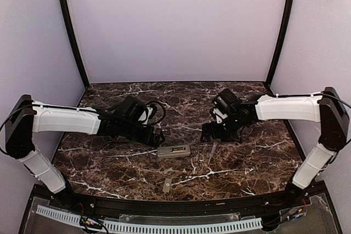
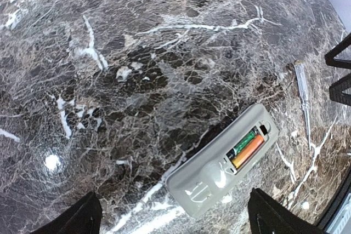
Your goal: Unload the batteries from the remote control
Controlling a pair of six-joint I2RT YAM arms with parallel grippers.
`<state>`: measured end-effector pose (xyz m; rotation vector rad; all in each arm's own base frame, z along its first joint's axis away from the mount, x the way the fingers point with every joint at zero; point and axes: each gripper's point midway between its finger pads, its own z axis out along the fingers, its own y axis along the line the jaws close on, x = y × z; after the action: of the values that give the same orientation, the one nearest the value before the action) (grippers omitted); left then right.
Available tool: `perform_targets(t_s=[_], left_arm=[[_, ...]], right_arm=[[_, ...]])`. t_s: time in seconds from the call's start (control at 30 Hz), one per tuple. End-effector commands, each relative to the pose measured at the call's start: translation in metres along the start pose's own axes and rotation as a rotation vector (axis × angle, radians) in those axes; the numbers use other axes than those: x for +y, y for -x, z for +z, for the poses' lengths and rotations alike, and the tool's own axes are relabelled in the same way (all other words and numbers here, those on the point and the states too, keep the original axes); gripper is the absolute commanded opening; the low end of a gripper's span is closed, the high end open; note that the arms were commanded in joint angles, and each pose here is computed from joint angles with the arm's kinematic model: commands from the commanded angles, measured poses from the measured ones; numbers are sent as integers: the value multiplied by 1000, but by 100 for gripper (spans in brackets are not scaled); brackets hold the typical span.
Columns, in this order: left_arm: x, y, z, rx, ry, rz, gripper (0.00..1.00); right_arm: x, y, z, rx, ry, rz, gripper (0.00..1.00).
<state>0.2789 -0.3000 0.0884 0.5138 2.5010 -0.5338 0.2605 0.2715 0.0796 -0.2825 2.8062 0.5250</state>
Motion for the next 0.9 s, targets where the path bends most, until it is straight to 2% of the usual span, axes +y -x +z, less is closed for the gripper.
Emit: perform_targets(t_s=[0.0,0.3,0.87], left_arm=[[-4,7,-15,-51,54,114,93],[-14,4,-25,-94,37,162,89],[-15,-8,-36,-127,-1,175,84]], right_arm=[[-3,0,4,3,-124,48,95],[-19,-11,13,49,-290,116,86],[-27,2,40,81,-364,84,48]])
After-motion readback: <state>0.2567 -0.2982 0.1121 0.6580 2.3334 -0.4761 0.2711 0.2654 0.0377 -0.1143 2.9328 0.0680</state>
